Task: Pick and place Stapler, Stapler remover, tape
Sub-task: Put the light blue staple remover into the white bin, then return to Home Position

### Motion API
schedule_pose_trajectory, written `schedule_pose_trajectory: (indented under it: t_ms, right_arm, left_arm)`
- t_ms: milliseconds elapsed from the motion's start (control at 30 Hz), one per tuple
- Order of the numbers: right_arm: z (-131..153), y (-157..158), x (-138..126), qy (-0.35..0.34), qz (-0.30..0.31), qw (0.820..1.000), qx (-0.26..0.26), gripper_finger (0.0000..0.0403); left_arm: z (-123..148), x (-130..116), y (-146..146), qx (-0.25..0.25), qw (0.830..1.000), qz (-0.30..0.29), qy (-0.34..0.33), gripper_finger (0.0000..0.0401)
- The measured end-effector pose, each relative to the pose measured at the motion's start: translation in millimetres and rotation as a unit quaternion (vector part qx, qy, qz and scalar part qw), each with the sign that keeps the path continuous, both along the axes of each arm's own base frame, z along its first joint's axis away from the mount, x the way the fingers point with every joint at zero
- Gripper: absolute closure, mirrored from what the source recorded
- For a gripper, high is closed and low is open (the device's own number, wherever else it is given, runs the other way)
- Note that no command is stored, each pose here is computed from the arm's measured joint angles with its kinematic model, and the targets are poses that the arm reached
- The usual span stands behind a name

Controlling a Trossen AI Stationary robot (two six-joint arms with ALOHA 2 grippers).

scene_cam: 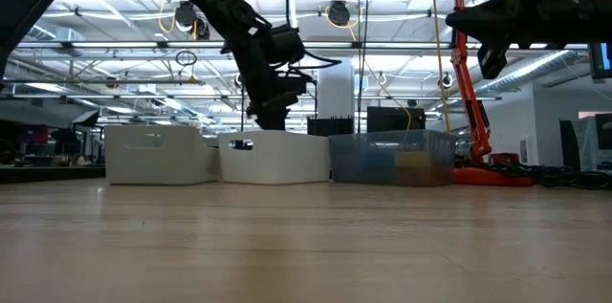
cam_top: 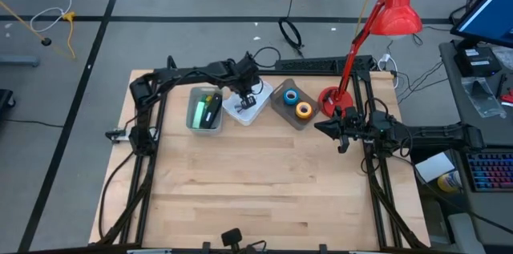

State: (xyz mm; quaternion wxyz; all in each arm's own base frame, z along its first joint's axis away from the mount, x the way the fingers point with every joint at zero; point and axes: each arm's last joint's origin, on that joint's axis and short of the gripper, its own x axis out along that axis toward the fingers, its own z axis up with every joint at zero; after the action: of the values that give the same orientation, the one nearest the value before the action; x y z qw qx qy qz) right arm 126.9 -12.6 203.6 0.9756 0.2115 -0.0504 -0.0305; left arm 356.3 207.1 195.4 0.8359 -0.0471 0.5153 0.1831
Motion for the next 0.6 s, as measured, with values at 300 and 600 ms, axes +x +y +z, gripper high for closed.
schedule_pose_trajectory:
  t_ms: [300, 600]
  right_arm:
    - [0.0, 0.0, 0.0, 0.0, 0.0, 1.0, 0.0, 0.0402]
    - [0.0, 0.0, 0.0, 0.0, 0.001, 1.0, 0.0, 0.0402]
  left_arm:
    - [-6.9, 1.1, 2.6, -0.008, 1.0, -0.008, 0.0, 0.0394]
    - [-3.2, 5.2, 5.1, 0.006, 1.0, -0.004, -0.026, 0.0334]
